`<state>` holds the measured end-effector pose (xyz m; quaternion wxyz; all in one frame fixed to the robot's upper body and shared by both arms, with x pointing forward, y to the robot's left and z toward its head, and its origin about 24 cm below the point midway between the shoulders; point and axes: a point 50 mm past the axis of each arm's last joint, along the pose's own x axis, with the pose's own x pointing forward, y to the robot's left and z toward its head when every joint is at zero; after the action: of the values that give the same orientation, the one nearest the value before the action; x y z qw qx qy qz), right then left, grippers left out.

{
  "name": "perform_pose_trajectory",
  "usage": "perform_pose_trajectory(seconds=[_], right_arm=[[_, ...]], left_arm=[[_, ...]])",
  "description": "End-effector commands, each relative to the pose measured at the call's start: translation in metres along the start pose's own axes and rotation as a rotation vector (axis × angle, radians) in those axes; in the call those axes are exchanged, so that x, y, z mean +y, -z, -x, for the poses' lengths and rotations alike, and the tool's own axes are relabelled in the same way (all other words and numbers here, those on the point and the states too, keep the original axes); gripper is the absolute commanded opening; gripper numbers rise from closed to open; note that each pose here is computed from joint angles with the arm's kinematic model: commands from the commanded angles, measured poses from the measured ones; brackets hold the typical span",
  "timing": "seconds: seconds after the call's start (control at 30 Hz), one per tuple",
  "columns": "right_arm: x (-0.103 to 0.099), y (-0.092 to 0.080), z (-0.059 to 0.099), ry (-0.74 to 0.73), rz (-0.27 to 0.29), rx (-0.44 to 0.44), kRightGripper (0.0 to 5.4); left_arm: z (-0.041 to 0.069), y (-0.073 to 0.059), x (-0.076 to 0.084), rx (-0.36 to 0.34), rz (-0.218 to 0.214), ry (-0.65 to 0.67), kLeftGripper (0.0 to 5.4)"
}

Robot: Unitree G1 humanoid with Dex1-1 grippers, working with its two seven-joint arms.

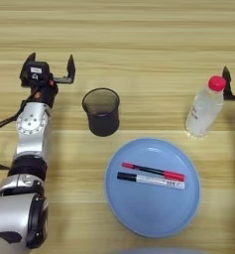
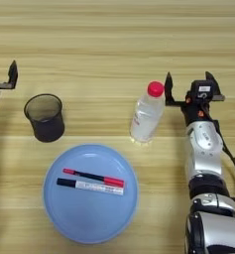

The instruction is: Move the objects on the table

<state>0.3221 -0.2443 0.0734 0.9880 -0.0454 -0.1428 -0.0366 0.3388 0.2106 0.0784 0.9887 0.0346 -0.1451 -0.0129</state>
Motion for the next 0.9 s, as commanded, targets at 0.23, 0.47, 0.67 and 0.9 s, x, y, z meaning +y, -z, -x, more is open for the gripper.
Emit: perform_pose_trajectory(seconds=[0.23,0.47,0.67,0.9], right_arm=[[0.002,-0.016,-0.005,-0.019,0.033,-0.068,5.40],[0.000,-0.025,0.000,-0.031,0.045,-0.093,5.40],[-0.003,-0.043,0.001,-0.039,0.081,-0.158,5.40],[-0.008,-0.082,-0.001,-0.033,0.092,-0.303,5.40]], left_arm=[[0.015,0.001,0.002,-0.019,-0.041,0.070,5.38],[0.023,-0.003,-0.001,-0.034,-0.049,0.080,5.38],[0.027,-0.003,-0.002,-0.032,-0.042,0.079,5.38],[0.028,-0.004,-0.004,-0.029,-0.036,0.077,5.38]])
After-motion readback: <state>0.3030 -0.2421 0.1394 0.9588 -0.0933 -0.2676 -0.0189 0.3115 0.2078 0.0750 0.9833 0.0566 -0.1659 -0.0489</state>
